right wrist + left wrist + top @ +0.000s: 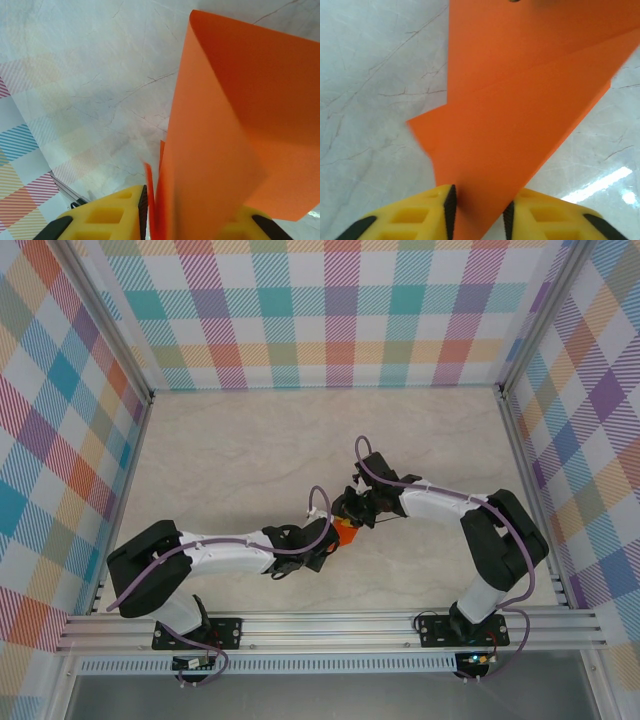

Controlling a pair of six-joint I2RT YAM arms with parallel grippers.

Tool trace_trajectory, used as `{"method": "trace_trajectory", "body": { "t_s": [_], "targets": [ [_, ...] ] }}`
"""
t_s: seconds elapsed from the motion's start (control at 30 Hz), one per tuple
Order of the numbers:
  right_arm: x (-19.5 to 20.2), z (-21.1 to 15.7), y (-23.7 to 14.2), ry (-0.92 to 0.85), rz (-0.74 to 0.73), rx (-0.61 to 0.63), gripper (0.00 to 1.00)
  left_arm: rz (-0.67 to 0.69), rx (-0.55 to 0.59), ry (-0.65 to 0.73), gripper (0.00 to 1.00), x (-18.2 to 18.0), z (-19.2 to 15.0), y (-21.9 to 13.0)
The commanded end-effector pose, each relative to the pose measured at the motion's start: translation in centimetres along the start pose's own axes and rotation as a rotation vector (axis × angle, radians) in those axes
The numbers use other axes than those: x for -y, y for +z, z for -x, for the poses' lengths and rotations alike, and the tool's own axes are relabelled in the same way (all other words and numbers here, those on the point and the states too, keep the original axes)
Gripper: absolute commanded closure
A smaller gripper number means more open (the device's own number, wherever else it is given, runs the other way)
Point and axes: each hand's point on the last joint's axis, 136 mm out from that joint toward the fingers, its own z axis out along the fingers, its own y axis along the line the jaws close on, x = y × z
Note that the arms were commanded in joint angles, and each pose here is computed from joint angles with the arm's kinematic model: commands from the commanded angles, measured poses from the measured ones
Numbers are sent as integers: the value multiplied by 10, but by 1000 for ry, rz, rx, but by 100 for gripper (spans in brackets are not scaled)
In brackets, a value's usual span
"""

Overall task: Fold a paper plane with a square sheet of paper (pick it up from the middle)
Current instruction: Fourth fold the wing at the center of the table.

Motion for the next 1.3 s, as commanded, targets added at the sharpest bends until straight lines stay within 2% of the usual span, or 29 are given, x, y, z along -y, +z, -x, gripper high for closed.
{"method": "trace_trajectory", "body": {
  "t_s": [0.0,0.1,0.43,0.6,0.77,0.87,1.03,1.27],
  "targets": [
    [-3,1,-1,-15,-2,-17,76,23,14,9,73,0,3,-1],
    [-3,1,-1,-15,-4,-18,76,20,9,10,79,1,2,0],
    [2,-1,-17,-56,-30,17,75,-36,7,20,88,9,1,0],
    [5,-4,-42,-95,-12,78,62,-132,-15,-19,89,16,-3,4],
    [9,-13,-59,-138,7,112,58,-238,-36,-84,90,21,-5,8],
    [9,-21,-59,-162,46,91,63,-275,-41,-140,90,17,-6,10],
    [6,-32,-46,-191,116,26,76,-362,-33,-239,90,10,-4,8],
    [-10,-39,-16,-245,123,-57,84,-453,-60,-292,89,7,-1,8]
  ]
}}
